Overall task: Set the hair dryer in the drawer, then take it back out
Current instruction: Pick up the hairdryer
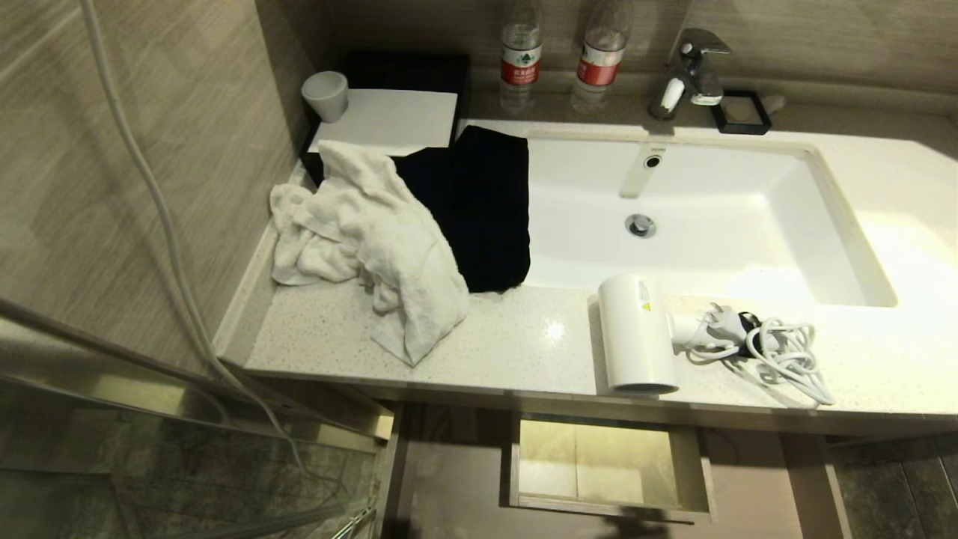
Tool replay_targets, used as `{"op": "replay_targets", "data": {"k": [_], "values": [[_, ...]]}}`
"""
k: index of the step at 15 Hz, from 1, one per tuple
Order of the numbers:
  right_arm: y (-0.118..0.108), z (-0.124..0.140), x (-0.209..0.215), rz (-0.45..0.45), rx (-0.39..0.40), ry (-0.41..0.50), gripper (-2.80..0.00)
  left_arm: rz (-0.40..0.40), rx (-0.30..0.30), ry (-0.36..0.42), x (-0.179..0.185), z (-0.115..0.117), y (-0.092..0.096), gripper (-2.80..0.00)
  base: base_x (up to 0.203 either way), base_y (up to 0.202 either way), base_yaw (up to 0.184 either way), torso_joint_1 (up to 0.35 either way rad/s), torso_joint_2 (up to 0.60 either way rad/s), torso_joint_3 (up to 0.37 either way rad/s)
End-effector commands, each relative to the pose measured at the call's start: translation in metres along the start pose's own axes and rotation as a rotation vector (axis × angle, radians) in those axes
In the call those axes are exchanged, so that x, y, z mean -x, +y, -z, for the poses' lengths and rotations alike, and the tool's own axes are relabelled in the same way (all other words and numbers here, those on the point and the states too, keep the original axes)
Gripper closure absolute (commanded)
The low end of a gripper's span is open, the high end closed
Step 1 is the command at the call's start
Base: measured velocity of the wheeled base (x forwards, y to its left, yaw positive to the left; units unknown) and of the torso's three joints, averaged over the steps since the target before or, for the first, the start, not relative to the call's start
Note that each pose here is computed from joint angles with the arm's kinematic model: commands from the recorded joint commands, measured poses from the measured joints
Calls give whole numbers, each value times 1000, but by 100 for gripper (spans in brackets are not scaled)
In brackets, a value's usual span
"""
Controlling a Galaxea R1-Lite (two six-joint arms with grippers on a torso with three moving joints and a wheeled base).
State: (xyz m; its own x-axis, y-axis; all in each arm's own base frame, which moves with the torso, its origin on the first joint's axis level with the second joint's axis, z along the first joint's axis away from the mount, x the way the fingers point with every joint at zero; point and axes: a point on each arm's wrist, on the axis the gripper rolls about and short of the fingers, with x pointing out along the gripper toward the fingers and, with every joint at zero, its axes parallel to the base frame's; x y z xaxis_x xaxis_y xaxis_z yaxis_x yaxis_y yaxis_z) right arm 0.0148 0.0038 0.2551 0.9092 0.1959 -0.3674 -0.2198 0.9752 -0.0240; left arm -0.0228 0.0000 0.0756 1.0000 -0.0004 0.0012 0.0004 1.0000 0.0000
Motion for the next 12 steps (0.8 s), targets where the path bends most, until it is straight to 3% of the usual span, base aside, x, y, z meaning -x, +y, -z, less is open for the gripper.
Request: {"op": "replay_targets", "data": {"k": [1, 2, 3, 4, 8, 12], "values": [[-2, -17, -47, -100, 152, 247, 0, 0, 0, 1, 0, 0, 0, 0, 0, 0, 0, 0, 0, 0], [-1, -19, -56, -123, 195, 289, 0, 0, 0, 0, 0, 0, 0, 0, 0, 0, 0, 2, 31, 17], [-1, -21, -68, -134, 203, 339, -213, 0, 0, 0, 0, 0, 0, 0, 0, 0, 0, 2, 26, 17], [-2, -22, -81, -145, 211, 387, -280, 0, 0, 1, 0, 0, 0, 0, 0, 0, 0, -7, 36, 19], [-1, -21, -124, -233, 362, 505, -280, 0, 0, -2, 0, 0, 0, 0, 0, 0, 0, -13, 29, 18], [-11, -26, -158, -356, 383, 439, -280, 0, 0, -1, 0, 0, 0, 0, 0, 0, 0, -12, 14, 8]]}}
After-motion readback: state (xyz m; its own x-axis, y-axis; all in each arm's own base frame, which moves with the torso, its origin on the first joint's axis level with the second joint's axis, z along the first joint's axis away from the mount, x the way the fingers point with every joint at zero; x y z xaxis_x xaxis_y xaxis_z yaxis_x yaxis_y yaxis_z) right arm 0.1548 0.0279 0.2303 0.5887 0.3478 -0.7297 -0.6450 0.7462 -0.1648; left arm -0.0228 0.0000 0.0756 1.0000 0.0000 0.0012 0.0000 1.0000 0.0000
